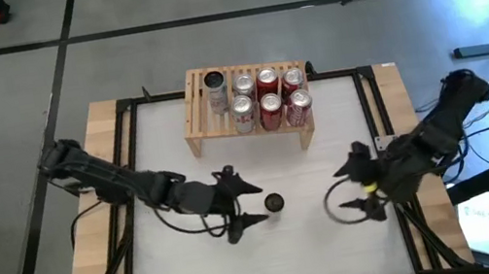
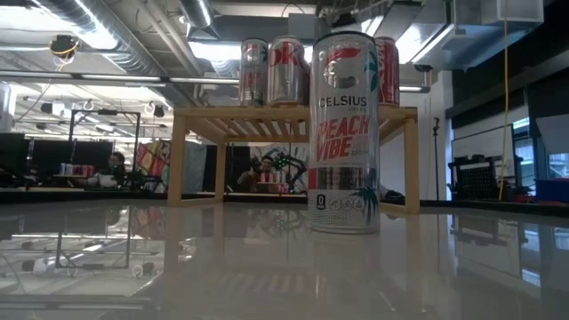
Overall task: Place canned beverage on shelf
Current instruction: Put the white and pink soda can on the shelf aligned with the other white and pink soda can
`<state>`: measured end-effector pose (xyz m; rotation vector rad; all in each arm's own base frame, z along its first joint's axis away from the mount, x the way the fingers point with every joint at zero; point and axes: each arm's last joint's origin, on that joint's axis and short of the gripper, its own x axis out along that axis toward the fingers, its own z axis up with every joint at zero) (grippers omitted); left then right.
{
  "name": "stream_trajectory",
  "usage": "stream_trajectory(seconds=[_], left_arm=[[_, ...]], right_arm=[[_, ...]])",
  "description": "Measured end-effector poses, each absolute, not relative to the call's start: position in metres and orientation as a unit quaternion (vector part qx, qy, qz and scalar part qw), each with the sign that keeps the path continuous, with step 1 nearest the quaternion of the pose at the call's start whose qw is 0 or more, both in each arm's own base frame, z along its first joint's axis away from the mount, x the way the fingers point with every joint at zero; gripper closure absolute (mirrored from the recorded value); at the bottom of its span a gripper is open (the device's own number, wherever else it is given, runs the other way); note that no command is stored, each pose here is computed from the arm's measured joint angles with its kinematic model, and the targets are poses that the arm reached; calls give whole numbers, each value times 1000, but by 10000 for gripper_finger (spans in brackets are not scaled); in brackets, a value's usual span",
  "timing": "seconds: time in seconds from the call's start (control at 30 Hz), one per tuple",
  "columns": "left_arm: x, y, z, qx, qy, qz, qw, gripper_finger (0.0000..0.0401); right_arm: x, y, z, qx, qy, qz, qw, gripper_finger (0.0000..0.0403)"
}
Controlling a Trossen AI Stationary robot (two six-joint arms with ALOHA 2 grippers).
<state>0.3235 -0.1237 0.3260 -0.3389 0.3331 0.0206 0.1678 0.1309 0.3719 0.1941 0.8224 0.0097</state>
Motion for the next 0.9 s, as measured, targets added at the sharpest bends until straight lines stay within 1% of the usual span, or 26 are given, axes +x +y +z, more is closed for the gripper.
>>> stream_trajectory(seconds=[0.17,0.3,0.4,0.53,0.63,0.73,0.83,0.9], left_arm=[[342,-126,306,-162,158,46,973,69],[356,-128,299,-159,111,92,977,69],[364,-130,292,-154,89,115,977,69],[368,-133,282,-148,90,142,975,69],[369,-137,289,-164,51,140,975,69],[368,-139,296,-153,19,139,978,70],[365,-145,295,-127,25,147,981,74],[363,-149,290,-110,50,151,981,76]], right_arm=[[132,120,352,132,386,1,913,40],[117,112,339,159,384,-8,910,40],[113,109,334,169,388,-9,906,40],[113,109,330,163,393,-11,905,40],[113,109,330,153,395,-6,906,40],[113,109,329,150,399,-3,905,40],[113,110,329,139,399,2,906,40],[113,109,329,139,399,2,906,40]])
